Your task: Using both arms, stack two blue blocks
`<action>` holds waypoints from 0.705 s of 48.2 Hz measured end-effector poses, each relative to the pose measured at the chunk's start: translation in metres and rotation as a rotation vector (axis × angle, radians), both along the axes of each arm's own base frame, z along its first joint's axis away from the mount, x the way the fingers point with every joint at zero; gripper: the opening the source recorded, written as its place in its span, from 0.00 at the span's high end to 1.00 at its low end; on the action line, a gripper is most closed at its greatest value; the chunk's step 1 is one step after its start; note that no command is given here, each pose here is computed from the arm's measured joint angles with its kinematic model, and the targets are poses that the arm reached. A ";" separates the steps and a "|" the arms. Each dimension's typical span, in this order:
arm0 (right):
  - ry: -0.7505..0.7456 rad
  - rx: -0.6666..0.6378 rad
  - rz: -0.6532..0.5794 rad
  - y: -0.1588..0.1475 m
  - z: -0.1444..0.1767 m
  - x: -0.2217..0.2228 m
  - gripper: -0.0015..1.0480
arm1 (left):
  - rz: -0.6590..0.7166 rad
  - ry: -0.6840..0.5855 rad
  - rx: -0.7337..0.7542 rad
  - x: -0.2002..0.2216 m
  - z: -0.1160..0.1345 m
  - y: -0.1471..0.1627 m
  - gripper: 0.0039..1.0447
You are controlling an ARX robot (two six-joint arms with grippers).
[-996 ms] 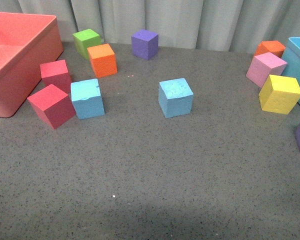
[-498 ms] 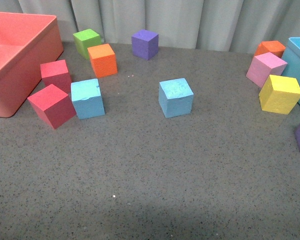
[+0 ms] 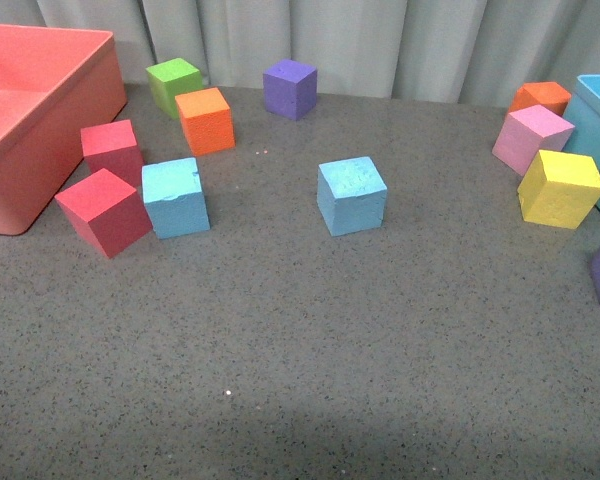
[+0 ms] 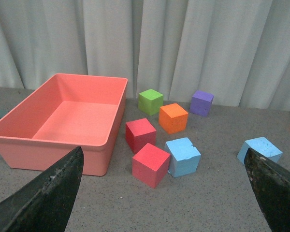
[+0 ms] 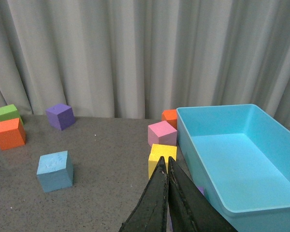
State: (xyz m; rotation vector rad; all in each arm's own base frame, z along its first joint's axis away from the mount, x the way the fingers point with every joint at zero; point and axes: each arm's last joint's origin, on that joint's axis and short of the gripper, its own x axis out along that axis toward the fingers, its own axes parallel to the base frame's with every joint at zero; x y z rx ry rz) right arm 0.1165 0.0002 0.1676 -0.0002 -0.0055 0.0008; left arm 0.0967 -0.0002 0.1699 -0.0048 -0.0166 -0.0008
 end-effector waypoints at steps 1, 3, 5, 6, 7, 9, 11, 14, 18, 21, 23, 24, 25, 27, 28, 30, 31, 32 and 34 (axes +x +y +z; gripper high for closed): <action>0.000 0.000 0.000 0.000 0.000 0.000 0.99 | 0.000 0.000 0.000 0.000 0.000 0.000 0.06; 0.000 0.000 0.000 0.000 0.000 -0.001 0.99 | 0.000 0.000 0.000 0.000 0.000 0.000 0.06; 0.000 0.000 0.000 0.000 0.000 -0.002 0.99 | 0.000 0.000 0.000 0.000 0.000 0.000 0.06; -0.001 0.000 0.000 0.000 0.000 -0.002 0.99 | 0.000 0.000 0.000 0.000 0.000 0.000 0.06; -0.001 0.000 0.000 0.000 0.000 -0.003 0.99 | 0.000 0.000 0.000 0.000 0.000 0.000 0.06; -0.001 0.000 0.000 0.000 0.000 -0.003 0.99 | 0.000 0.000 0.000 0.000 0.000 0.000 0.06; -0.001 0.000 0.000 0.000 0.000 -0.004 0.99 | 0.000 0.000 0.000 0.000 0.000 0.000 0.06; 0.000 0.000 0.000 0.000 0.000 -0.006 0.99 | 0.000 0.000 0.000 0.000 0.000 0.000 0.06; -0.001 0.000 0.000 0.000 0.000 -0.007 0.99 | 0.000 0.000 0.000 0.000 0.000 0.000 0.06; 0.000 0.000 0.000 0.000 -0.001 -0.008 0.99 | 0.000 0.000 0.000 0.000 0.000 0.000 0.06; 0.020 0.000 0.000 0.000 -0.003 -0.012 0.99 | 0.000 0.000 0.000 0.000 0.000 0.000 0.06; 0.029 0.000 0.001 0.000 -0.004 -0.014 0.99 | 0.000 0.000 0.000 0.000 0.000 0.000 0.06; 0.034 0.000 0.003 0.000 -0.005 -0.016 0.99 | 0.000 0.000 0.000 0.000 0.000 0.000 0.06; 0.011 0.000 0.003 0.000 -0.004 -0.018 0.99 | 0.000 0.000 0.000 0.000 0.000 0.000 0.06; 0.003 0.000 0.003 0.000 -0.003 -0.019 0.99 | 0.000 0.000 0.000 0.000 0.000 0.000 0.06; 0.004 0.000 0.003 0.000 -0.003 -0.019 0.99 | 0.000 0.000 0.000 0.000 0.000 0.000 0.06; 0.005 0.000 0.003 0.000 -0.003 -0.019 0.99 | 0.000 0.000 0.000 0.000 0.000 0.000 0.06; 0.006 0.000 0.003 0.000 -0.003 -0.019 0.99 | 0.000 0.000 0.000 0.000 0.000 0.000 0.06; 0.006 0.000 0.003 0.000 -0.003 -0.019 0.99 | 0.000 0.000 0.000 0.000 0.000 0.000 0.06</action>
